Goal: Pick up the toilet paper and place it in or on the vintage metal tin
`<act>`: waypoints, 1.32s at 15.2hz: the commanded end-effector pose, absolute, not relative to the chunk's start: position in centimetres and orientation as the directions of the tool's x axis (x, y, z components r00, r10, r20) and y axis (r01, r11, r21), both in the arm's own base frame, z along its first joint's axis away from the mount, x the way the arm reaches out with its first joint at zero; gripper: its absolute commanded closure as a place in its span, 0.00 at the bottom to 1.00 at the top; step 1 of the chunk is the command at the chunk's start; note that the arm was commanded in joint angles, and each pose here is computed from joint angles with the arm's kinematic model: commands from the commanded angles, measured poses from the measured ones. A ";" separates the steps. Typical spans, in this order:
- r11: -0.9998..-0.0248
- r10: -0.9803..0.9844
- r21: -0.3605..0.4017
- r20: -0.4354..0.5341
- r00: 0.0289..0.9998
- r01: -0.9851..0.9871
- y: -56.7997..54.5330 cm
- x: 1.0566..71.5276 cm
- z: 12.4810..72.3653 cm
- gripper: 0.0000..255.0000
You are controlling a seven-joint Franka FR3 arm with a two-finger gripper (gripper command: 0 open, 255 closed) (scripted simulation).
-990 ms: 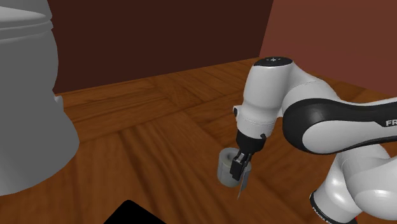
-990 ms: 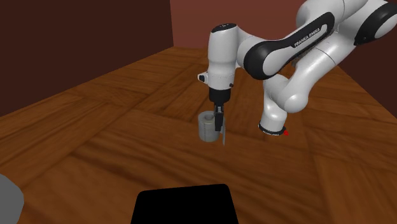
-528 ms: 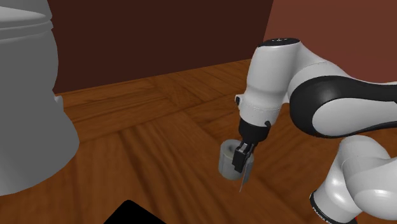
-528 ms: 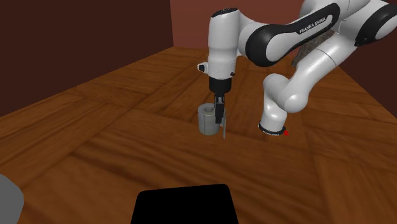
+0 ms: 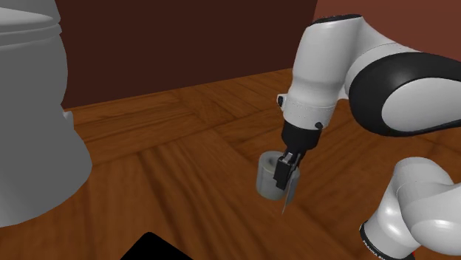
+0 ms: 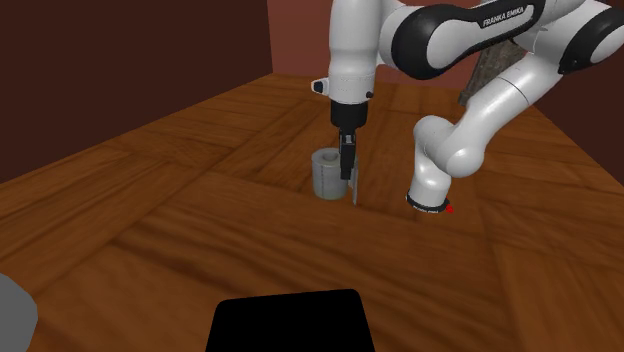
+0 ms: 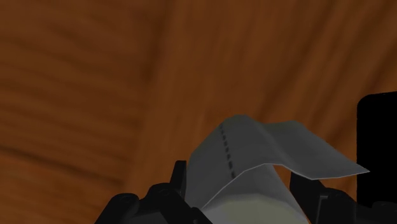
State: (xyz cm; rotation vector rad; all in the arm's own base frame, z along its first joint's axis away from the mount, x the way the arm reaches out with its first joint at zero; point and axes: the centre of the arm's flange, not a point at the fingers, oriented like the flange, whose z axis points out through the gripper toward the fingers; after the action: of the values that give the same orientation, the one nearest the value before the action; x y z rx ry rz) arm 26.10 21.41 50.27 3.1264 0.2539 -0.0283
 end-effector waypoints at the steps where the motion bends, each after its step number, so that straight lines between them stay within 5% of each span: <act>1: -0.987 0.161 0.003 -0.018 0.987 0.161 21.5 26.2 51.5 1.00; 20: -0.987 0.161 0.003 -0.018 0.987 0.161 45.2 27.3 53.4 1.00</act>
State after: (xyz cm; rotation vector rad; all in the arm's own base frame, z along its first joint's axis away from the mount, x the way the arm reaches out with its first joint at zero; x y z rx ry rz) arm 27.38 43.90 53.10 3.1243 0.2572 -0.0289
